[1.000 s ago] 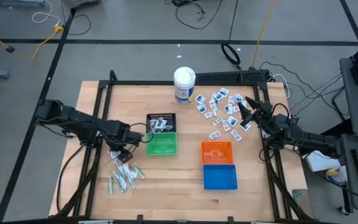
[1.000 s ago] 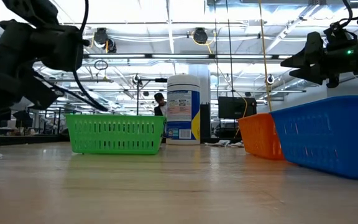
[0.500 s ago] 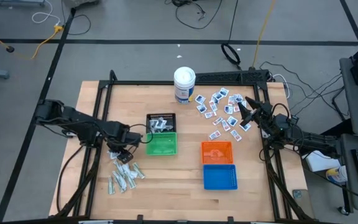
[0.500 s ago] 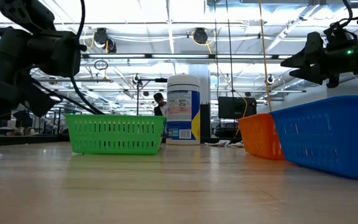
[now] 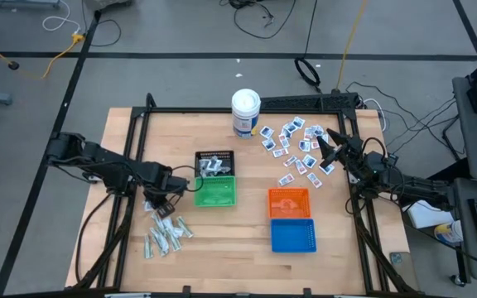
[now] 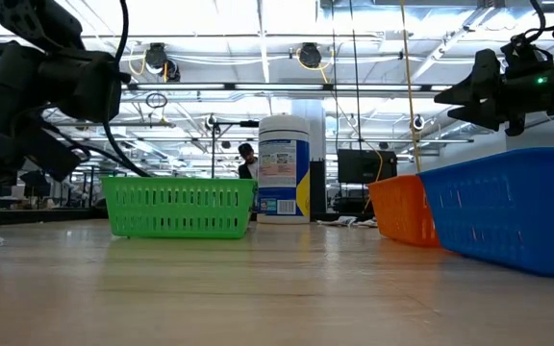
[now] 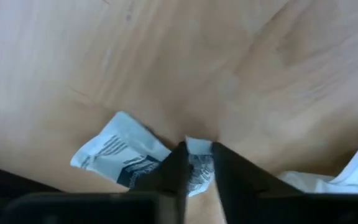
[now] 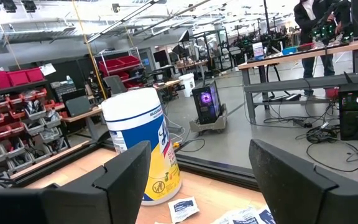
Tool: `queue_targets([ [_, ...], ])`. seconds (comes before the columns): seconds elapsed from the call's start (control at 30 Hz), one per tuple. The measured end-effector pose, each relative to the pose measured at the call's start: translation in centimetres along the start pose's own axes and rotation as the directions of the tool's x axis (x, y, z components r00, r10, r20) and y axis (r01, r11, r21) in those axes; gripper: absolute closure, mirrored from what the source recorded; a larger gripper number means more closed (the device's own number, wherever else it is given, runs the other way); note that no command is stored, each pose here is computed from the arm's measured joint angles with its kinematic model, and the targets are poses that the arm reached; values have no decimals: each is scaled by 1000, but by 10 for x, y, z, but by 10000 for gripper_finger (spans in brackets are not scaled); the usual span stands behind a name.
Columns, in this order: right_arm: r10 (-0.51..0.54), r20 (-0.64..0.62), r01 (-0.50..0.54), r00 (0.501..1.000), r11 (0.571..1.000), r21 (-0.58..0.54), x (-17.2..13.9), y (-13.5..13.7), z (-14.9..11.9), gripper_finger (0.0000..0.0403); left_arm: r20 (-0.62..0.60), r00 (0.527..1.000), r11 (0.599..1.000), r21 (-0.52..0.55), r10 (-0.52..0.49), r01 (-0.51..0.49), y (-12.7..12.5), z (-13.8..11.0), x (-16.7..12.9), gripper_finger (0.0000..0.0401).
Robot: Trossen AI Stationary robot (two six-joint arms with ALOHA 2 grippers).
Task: Pick & Place First Aid Supplies
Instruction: Put the black pad into the black bin
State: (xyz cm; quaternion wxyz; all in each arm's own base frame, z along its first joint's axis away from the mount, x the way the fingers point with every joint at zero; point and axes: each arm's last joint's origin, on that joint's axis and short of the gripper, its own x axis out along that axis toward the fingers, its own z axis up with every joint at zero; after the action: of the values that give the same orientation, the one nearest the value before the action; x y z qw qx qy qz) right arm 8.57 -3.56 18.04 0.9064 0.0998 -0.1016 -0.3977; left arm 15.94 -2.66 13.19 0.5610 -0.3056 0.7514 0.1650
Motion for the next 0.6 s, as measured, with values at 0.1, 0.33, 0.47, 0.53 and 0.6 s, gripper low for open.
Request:
queue_targets([
  [0.1, 0, 0, 0, 1000, 1000, 0, 0, 0, 0, 135, 1, 1000, 1000, 12, -9, 9, 0, 0, 0, 389],
  [0.33, 0, 0, 0, 1000, 1000, 0, 0, 0, 0, 136, 30, 999, 999, 16, -30, 30, -3, 5, -18, 395],
  [0.47, 0, 0, 0, 1000, 1000, 0, 0, 0, 0, 136, 73, 997, 999, 11, -33, 33, -3, 8, -40, 396],
  [0.53, 0, 0, 0, 1000, 1000, 0, 0, 0, 0, 135, 92, 995, 999, 13, -34, 33, -2, 9, -50, 396],
  [0.6, 0, 0, 0, 1000, 1000, 0, 0, 0, 0, 135, 107, 994, 1000, 9, -31, 30, 0, 10, -60, 396],
])
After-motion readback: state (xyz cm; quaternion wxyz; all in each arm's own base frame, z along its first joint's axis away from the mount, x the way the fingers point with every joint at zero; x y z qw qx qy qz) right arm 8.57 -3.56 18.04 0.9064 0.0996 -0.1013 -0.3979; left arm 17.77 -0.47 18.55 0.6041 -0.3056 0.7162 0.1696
